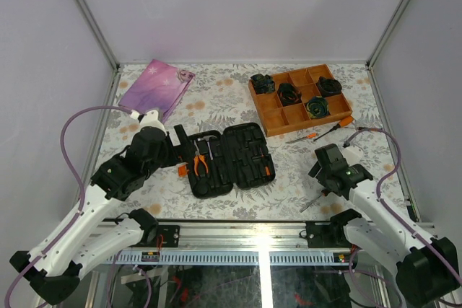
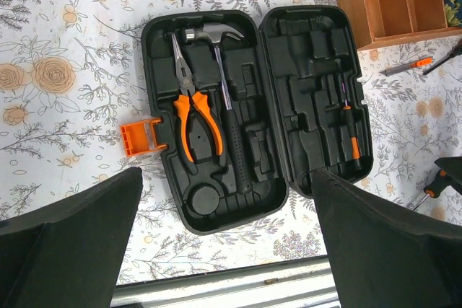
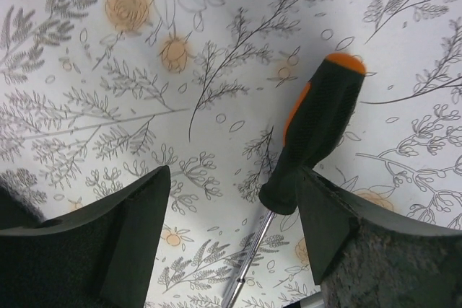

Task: Sort the tools into containers
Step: Pick up the screwdriver from the center of the board.

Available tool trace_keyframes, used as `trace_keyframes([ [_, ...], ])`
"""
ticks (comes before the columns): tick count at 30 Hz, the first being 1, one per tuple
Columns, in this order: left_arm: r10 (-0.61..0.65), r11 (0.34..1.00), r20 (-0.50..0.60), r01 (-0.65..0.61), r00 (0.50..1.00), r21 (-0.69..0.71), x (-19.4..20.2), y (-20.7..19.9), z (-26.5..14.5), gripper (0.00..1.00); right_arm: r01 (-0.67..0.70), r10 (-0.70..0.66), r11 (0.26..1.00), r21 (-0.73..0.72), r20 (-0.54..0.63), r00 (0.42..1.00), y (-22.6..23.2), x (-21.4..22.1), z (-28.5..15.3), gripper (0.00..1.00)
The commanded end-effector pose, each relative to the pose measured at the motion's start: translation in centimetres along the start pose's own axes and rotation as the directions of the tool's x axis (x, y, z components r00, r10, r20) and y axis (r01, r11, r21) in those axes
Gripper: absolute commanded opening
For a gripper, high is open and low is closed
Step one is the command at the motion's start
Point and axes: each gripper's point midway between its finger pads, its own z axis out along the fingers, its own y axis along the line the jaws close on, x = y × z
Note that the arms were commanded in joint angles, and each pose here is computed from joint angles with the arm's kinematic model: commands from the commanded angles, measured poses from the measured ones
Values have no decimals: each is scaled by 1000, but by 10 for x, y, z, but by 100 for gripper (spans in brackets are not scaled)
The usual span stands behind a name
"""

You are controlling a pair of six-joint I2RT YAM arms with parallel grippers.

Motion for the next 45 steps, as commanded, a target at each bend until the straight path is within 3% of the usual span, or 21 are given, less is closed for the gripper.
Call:
trace_keyframes([
  [1,-21,999,5,21,1000,28,-2,-7,-2,100,-67,66,997,26,34,997,-10,-11,0,77],
  [9,-31,999,-15,31,999,23,6,-6,4,100,-93,93,994,48,9,996,-16,-5,3,78],
  [17,-56,998,-24,56,998,31,14,-5,11,100,-89,98,994,66,-143,985,-17,32,15,77],
  [36,-64,997,-37,66,997,32,28,1,19,100,-136,142,989,56,-114,983,-16,30,18,37],
  [41,-59,998,-25,60,998,34,24,0,18,100,-168,166,982,-83,-27,986,0,8,5,26],
  [45,-59,997,-9,59,998,42,21,-1,17,100,-105,125,960,-261,61,990,21,-15,-16,16],
])
